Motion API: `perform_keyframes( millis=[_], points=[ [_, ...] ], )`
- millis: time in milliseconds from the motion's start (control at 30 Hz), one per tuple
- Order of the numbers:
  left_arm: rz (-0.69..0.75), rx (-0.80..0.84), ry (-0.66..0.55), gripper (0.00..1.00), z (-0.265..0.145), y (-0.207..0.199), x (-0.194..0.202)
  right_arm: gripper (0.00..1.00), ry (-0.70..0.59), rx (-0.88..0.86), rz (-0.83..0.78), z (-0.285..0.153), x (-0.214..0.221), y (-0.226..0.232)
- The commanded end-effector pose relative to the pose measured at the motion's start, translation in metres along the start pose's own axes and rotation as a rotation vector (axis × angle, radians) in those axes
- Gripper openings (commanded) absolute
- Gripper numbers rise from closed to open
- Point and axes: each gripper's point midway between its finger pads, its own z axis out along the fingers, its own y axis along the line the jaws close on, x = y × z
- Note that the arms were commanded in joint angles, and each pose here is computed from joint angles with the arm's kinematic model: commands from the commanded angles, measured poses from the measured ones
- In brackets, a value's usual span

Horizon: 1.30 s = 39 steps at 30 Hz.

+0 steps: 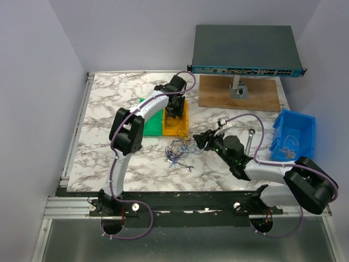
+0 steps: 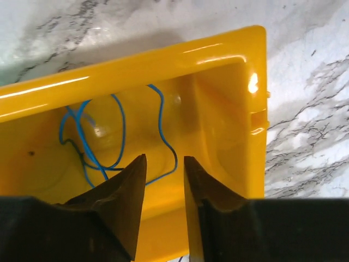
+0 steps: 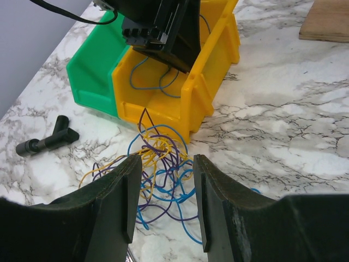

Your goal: Untangle the cables

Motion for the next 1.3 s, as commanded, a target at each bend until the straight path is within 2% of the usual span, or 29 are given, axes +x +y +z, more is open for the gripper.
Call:
perform_keyframes(
  millis=[0,200,333,400,600,667,767,867,967,1133,1267],
  points=[
    [0.057,-0.048,-0.073,0.39,-0.035,0.002,-0.021,0.5,-0.033,0.013,-0.014,-0.001,-0.007,-0.002],
    [0.086,-0.119,-0.058,0.5,-0.065,0.012,-0.022,0.5,-0.026,0.013,-0.015,-0.001,-0.005,-0.002],
    [0.107,-0.113,-0.103,0.58,-0.093,0.007,-0.022,0.51,-0.021,0.014,-0.015,0.0,-0.004,-0.002],
    [0.137,-0.081,-0.149,0.59,-0.109,-0.006,-0.023,0.52,-0.02,0.015,-0.015,0.0,-0.004,-0.002],
    [0.186,0.048,-0.254,0.75,-0.143,-0.037,0.0,0.62,-0.022,0.037,-0.004,-0.001,-0.004,-0.006],
    [0.2,0.159,-0.28,0.75,-0.148,-0.052,0.012,0.66,-0.018,0.049,0.003,-0.001,-0.004,-0.008],
    [0.216,0.253,-0.291,0.76,-0.147,-0.064,0.038,0.66,0.003,0.102,0.008,0.001,0.002,-0.017],
    [0.217,0.288,-0.313,0.76,-0.139,-0.069,0.055,0.59,0.021,0.108,0.011,0.002,0.007,-0.018],
    [0.196,0.292,-0.318,0.73,-0.127,-0.064,0.068,0.47,0.036,0.103,0.016,0.004,0.011,-0.017],
    [0.155,0.33,-0.336,0.71,-0.116,-0.064,0.08,0.36,0.082,0.107,0.01,0.011,0.02,-0.017],
    [0.139,0.351,-0.317,0.64,-0.103,-0.07,0.085,0.15,0.091,0.116,0.006,0.015,0.022,-0.018]
  ],
)
